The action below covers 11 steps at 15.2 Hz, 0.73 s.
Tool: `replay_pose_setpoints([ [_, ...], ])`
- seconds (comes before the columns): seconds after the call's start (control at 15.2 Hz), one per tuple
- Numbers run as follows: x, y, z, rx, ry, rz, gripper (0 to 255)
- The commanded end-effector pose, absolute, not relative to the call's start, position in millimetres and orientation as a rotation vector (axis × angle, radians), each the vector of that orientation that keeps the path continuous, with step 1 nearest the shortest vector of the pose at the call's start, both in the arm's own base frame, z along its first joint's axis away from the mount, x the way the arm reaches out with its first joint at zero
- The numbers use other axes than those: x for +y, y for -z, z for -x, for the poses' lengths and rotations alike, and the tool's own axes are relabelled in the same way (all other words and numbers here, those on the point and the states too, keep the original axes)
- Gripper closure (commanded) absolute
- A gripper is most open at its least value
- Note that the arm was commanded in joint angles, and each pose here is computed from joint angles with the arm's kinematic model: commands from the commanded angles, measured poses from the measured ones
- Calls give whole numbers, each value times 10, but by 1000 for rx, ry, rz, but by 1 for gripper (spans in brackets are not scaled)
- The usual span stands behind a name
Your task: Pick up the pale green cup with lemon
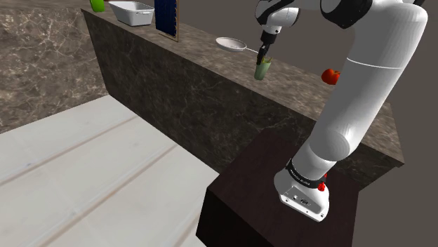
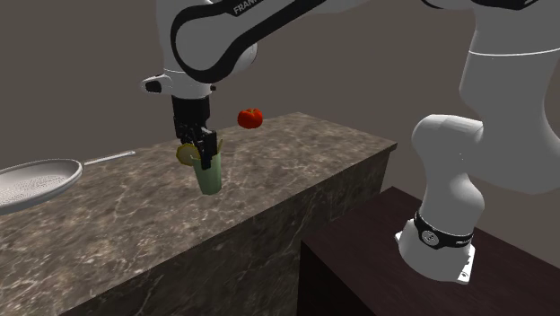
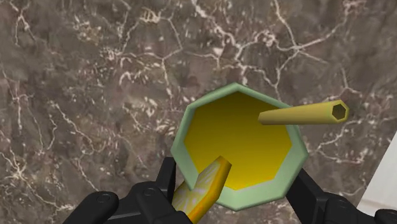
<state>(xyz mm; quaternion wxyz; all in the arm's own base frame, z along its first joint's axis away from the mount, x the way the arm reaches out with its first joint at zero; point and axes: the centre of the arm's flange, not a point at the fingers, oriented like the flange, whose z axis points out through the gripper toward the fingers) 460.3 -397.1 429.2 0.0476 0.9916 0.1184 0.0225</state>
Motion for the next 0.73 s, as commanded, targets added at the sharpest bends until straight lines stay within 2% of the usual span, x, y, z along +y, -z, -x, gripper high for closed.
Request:
replay_pose_setpoints([
  [0.0,-3971,-4280,-4601,360,-64,-3025,255],
  [0.66,-3971,-4808,-4601,360,-64,-3025,255],
])
